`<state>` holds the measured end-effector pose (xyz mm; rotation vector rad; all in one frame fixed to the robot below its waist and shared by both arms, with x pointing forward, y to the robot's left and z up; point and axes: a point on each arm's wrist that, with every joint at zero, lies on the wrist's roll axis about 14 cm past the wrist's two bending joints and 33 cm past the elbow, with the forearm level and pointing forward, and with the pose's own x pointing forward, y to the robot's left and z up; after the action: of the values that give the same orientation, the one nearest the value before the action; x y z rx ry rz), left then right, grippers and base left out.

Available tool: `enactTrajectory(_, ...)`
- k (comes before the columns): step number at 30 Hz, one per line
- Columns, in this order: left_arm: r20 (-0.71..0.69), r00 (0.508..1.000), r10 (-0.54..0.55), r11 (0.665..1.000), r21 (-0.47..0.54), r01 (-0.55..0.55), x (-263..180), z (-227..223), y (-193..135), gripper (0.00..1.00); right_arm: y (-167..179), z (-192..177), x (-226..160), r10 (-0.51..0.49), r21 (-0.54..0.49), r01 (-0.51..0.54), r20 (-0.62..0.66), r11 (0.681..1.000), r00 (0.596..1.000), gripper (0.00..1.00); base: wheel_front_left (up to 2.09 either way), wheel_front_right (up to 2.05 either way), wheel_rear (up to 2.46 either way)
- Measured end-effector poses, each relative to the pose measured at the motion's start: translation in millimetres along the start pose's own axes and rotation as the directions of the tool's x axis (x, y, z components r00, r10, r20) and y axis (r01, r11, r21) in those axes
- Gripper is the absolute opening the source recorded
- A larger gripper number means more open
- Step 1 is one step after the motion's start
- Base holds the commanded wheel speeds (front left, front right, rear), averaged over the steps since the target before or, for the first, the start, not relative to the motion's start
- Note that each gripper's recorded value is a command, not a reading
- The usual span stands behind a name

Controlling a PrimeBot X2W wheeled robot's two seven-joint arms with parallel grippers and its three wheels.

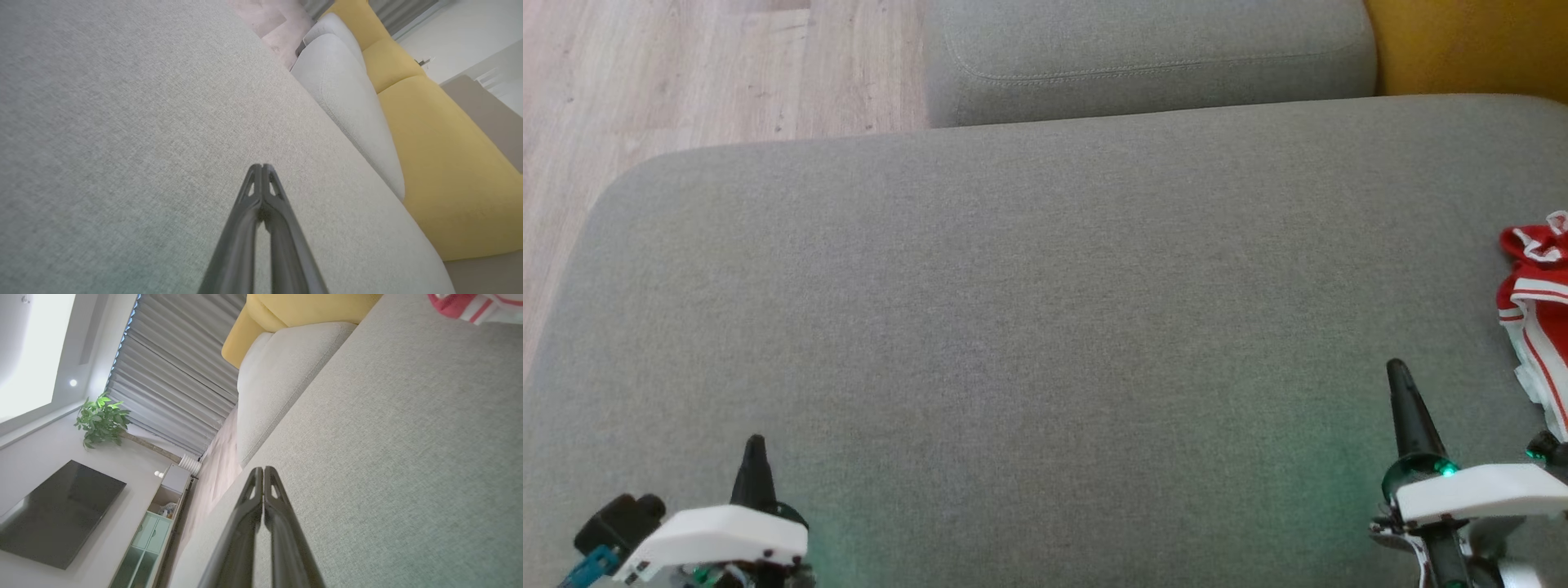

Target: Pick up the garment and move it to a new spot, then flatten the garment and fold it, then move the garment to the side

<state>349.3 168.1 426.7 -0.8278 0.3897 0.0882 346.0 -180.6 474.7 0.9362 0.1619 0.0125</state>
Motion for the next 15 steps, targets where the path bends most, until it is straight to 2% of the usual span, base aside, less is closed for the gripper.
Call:
enactTrajectory(8, 0.012, 1.000, -0.027, 0.994, -0.103, 0.028, 1.1, 4.7, -3.9, 0.00, -3.7, 0.7, 1.5, -0.007, 0.092, 0.006, 0.007, 0.996, 1.000, 0.00, 0.00, 0.00, 0.00)
enactTrajectory(15, 0.026, 0.998, -0.055, 0.977, -0.207, 0.059, 2.7, 9.8, -9.2, 0.00, -1.6, 5.2, 7.0, 0.002, 0.181, -0.007, 0.025, 0.983, 1.000, 0.00, 0.00, 0.00, 0.00)
